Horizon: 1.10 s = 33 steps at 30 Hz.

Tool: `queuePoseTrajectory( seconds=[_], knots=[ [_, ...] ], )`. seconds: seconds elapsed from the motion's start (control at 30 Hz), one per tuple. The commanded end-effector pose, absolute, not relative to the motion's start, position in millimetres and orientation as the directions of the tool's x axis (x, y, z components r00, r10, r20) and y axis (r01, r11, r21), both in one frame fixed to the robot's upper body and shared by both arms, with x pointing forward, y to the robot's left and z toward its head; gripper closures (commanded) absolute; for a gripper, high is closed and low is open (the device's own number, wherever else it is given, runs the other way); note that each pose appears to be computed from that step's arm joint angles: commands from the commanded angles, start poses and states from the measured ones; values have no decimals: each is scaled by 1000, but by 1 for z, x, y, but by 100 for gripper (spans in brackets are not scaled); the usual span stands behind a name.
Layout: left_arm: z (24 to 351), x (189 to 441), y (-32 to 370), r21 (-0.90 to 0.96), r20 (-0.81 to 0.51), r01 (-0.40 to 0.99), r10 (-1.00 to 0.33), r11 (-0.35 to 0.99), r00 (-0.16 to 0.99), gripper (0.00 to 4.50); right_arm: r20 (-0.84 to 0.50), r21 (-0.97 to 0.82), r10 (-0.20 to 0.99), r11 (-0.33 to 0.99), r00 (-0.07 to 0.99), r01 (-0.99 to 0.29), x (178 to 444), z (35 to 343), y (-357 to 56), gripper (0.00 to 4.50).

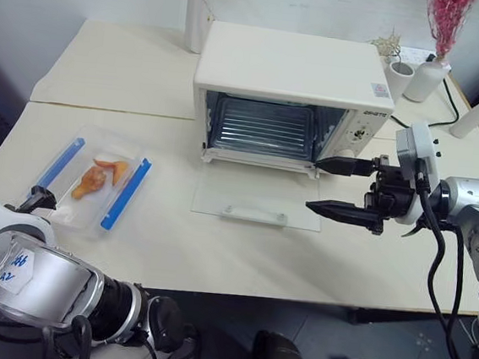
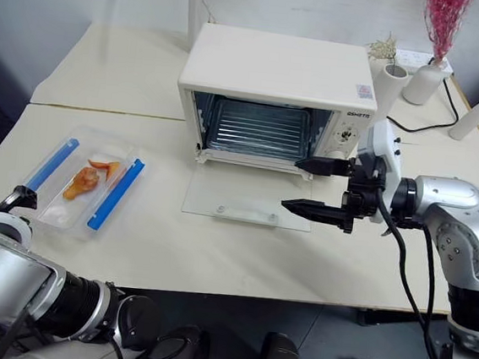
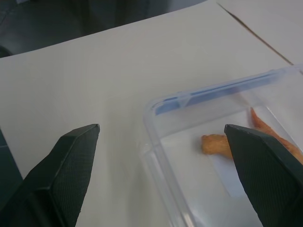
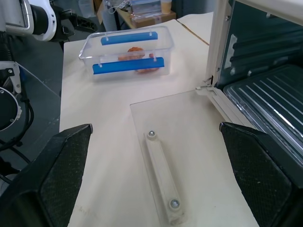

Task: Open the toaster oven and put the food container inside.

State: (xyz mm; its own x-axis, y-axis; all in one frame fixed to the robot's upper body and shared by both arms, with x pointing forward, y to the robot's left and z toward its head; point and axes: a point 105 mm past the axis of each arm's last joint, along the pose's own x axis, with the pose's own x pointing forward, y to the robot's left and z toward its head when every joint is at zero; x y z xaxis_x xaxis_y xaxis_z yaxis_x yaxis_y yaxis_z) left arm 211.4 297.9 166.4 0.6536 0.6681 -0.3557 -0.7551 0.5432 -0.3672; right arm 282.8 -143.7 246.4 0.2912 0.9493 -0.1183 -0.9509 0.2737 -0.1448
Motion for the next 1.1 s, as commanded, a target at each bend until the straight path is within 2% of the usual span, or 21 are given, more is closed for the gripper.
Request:
queuePoseTrajectory(
  seconds=[0.03,0.27,0.53,0.7,1.1],
  knots=[
    [137,230,258,-448,-486,-697,501,560,716,3,-82,-188,953,273,292,-944,274,260,-143,0],
    [125,248,271,-471,-521,-644,399,603,755,3,-74,-181,949,290,307,-940,269,260,-142,0],
    [124,261,266,-472,-550,-621,341,626,762,3,-61,-174,945,306,320,-936,266,260,-141,0],
    [130,263,278,-436,-557,-643,372,630,742,100,-48,-173,945,311,323,-935,266,262,-139,0],
    [154,273,318,-379,-538,-662,428,647,726,100,-38,-172,944,317,328,-933,265,261,-136,0]
  ],
)
